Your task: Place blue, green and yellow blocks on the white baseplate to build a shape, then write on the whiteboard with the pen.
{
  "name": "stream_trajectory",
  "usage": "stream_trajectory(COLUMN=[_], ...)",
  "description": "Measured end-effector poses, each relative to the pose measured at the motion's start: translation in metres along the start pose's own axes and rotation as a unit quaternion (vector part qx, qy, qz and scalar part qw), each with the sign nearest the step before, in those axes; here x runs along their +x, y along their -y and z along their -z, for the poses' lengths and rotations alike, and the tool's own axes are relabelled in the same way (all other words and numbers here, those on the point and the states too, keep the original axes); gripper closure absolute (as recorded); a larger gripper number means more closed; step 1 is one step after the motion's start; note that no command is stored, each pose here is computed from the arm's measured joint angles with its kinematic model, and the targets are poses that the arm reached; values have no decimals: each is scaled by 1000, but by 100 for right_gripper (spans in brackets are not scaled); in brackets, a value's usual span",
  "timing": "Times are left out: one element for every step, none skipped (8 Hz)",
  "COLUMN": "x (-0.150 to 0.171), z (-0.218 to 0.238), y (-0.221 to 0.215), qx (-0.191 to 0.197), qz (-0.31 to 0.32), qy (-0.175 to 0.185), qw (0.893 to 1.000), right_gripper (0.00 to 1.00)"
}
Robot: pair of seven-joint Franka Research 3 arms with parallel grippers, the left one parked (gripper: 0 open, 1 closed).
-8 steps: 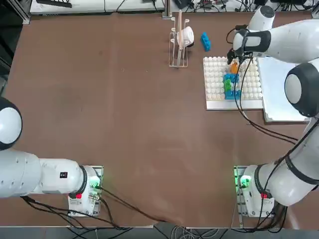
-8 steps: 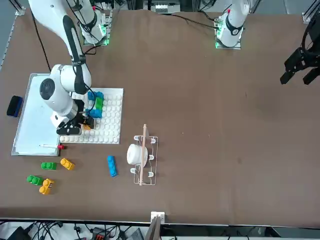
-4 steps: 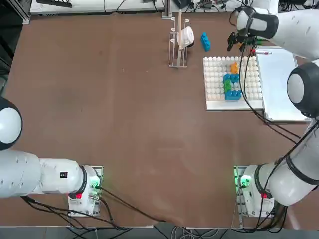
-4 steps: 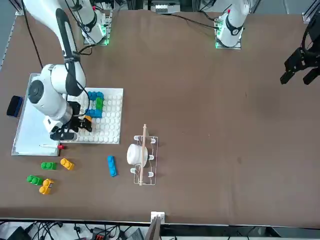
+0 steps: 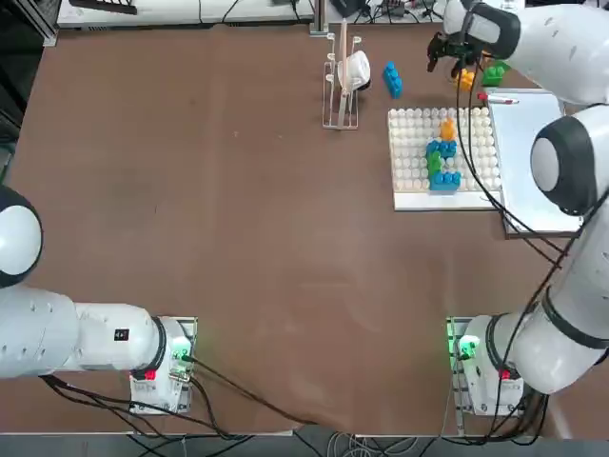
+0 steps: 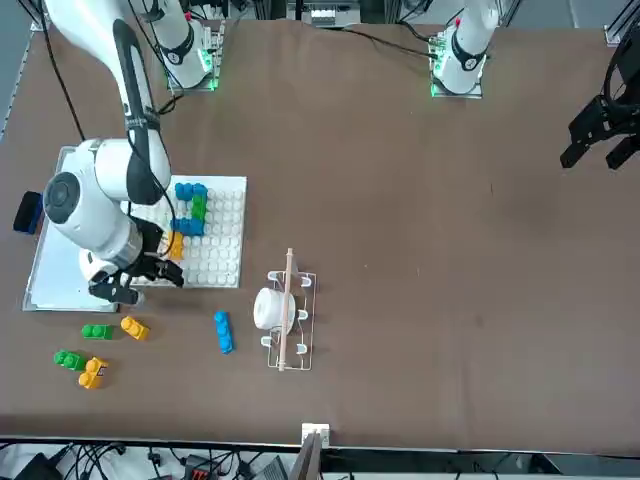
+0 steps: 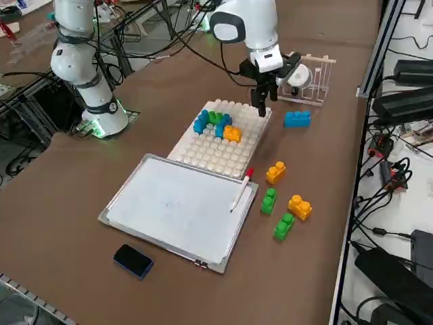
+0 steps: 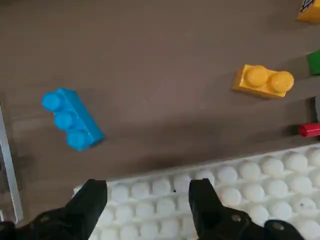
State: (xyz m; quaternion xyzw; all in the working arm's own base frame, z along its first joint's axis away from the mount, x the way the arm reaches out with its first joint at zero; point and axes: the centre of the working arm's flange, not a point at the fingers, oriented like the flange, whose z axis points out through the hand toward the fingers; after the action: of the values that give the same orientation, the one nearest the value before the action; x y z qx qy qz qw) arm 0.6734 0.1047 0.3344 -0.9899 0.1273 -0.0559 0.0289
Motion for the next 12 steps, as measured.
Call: stream_trajectory(x=[8, 15, 19, 20, 21, 25, 30, 33, 35, 35, 35, 35], z=[-6, -10, -12, -14, -17, -18, -19, -20, -21, -22, -24, -28], y=[13, 27, 43, 60, 74, 83, 91, 96, 99, 100, 100, 100], qx=[-3, -3, -2, 0, 3, 8, 16, 21, 24, 24, 24, 22], qz=[-35, -79, -124, -171, -224, -281, -345, -399, -435, -451, -459, -468], qy=[-8, -16, -23, -28, -33, -39, -43, -46, -47, -48, -47, -45], qw=[999, 997, 992, 985, 974, 959, 938, 916, 899, 891, 887, 882], right_gripper=[0, 0, 0, 0, 1, 1, 1, 3, 4, 4, 4, 4])
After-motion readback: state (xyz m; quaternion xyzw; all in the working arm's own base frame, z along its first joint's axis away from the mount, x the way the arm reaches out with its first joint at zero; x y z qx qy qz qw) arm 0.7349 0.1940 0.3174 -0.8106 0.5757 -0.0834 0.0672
